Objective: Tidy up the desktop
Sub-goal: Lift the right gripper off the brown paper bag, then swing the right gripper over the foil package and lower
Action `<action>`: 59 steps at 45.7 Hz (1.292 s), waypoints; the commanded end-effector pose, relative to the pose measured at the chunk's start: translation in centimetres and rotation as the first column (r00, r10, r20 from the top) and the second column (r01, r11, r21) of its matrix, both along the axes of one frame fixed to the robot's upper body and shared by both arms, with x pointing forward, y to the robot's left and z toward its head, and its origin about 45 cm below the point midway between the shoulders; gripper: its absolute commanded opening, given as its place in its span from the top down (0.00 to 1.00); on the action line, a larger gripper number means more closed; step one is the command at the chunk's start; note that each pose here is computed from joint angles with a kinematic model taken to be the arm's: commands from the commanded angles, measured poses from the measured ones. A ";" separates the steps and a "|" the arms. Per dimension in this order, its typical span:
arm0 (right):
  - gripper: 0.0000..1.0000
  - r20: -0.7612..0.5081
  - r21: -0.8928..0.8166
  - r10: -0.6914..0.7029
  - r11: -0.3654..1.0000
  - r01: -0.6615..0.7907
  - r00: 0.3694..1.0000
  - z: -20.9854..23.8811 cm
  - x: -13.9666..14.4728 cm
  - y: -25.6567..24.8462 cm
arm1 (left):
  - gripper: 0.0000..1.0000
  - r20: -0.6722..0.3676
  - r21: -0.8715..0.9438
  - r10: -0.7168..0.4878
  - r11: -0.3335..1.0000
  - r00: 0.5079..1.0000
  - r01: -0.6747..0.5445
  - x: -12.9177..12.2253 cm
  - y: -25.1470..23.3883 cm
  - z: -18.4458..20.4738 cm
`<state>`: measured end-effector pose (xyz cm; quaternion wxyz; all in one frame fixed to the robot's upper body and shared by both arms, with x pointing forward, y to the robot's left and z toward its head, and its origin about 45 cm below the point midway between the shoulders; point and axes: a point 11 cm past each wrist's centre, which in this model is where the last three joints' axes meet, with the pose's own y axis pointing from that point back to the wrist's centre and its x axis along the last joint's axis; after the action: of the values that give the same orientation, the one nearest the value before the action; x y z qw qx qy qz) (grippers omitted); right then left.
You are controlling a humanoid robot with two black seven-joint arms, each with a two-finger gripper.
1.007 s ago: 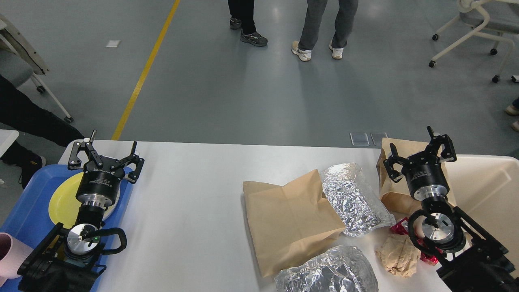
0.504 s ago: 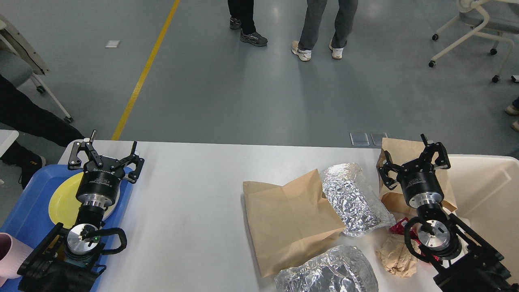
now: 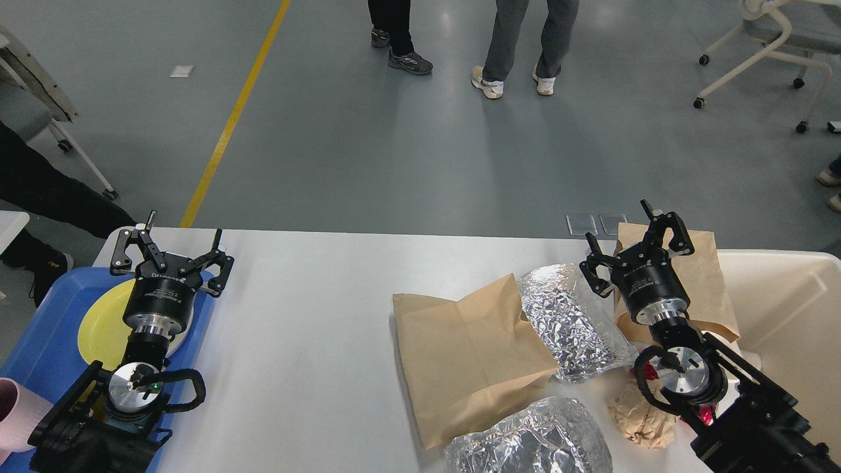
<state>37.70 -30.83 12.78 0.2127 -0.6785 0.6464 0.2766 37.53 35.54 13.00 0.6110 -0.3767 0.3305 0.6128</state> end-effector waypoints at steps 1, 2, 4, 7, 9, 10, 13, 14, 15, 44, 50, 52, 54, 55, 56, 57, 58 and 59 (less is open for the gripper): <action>0.00 -0.005 -0.017 0.001 1.000 -0.001 1.000 -0.1 0.1 -0.2 | 0.04 0.000 0.000 0.000 1.000 1.000 0.000 0.0 0.0 0.0; 0.00 -0.005 -0.018 0.001 1.000 -0.001 1.000 -0.1 0.2 -0.3 | 0.04 0.000 0.000 0.000 1.000 1.000 0.000 0.0 0.0 0.0; 0.00 -0.006 -0.019 0.003 1.000 -0.003 1.000 -0.2 0.1 -0.2 | 0.04 0.000 0.000 0.000 1.000 1.000 0.000 0.0 0.0 0.0; 0.00 -0.004 -0.028 0.018 0.999 -0.018 1.000 -0.1 0.2 -0.1 | 0.04 0.000 0.000 0.000 1.000 1.000 0.000 0.0 0.0 0.0; 0.00 -0.001 -0.060 0.033 0.998 -0.033 0.999 0.3 0.3 -0.6 | 0.04 0.001 0.000 0.000 1.000 1.000 0.000 0.0 0.0 0.0; 0.00 0.005 -0.089 0.043 0.995 -0.043 0.999 0.8 0.6 -1.0 | 0.04 0.001 0.000 0.000 1.000 1.000 0.001 0.0 0.0 0.0; 0.00 0.014 -0.204 0.105 0.974 -0.099 0.994 2.6 1.6 -2.3 | 0.04 0.000 0.000 0.000 1.000 1.000 0.000 0.0 0.0 0.0; 0.00 0.008 -0.243 0.136 0.961 -0.130 0.991 2.9 1.9 -2.2 | 0.04 0.002 0.000 -0.001 1.000 1.000 0.001 0.0 0.0 0.0; 0.00 -0.002 -0.284 0.168 0.945 -0.161 0.986 3.2 2.1 -2.1 | 0.04 0.000 0.000 0.000 1.000 1.000 0.000 0.0 0.0 0.0; 0.00 -0.699 -0.674 0.572 -0.324 -0.664 0.430 15.6 6.7 5.2 | 0.04 0.001 0.000 -0.001 1.000 1.000 0.001 0.0 0.0 0.0; 0.00 -0.799 -0.540 0.554 -0.493 -0.682 0.232 19.8 5.7 9.7 | 0.04 0.000 0.000 0.000 1.000 1.000 0.000 0.0 0.0 0.0; 0.00 -0.820 -0.506 0.541 -0.530 -0.681 0.188 20.7 5.2 10.8 | 0.04 0.001 0.000 -0.001 1.000 1.000 0.001 0.0 0.0 0.0; 0.00 -0.836 -0.481 0.526 -0.563 -0.672 0.158 21.6 4.6 11.9 | 0.04 0.002 0.000 -0.001 1.000 1.000 0.001 0.0 0.0 0.0; 0.00 -0.847 -0.467 0.510 -0.586 -0.662 0.146 22.1 4.2 12.5 | 0.04 0.001 0.000 -0.001 1.000 1.000 0.001 0.0 0.0 0.0; 0.00 -0.861 -0.450 0.489 -0.611 -0.651 0.137 22.6 3.7 13.1 | 0.04 0.001 0.000 -0.001 1.000 1.000 0.001 0.0 0.0 0.0; 0.00 -0.874 -0.436 0.466 -0.635 -0.637 0.134 23.2 3.3 13.7 | 0.04 0.002 0.000 -0.001 1.000 1.000 0.001 0.0 0.0 0.0; 0.00 -0.888 -0.419 0.441 -0.658 -0.625 0.131 23.8 2.8 14.1 | 0.04 0.001 0.000 -0.001 1.000 1.000 0.001 0.0 0.0 0.0; 0.00 -0.901 -0.401 0.413 -0.680 -0.614 0.131 24.5 2.3 14.4 | 0.04 0.001 0.000 -0.001 1.000 1.000 0.001 0.0 0.0 0.0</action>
<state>42.15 -18.72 34.52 -0.5333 -0.8402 0.0411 -0.0891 37.53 35.53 13.02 0.6113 -0.3771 0.3304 0.6123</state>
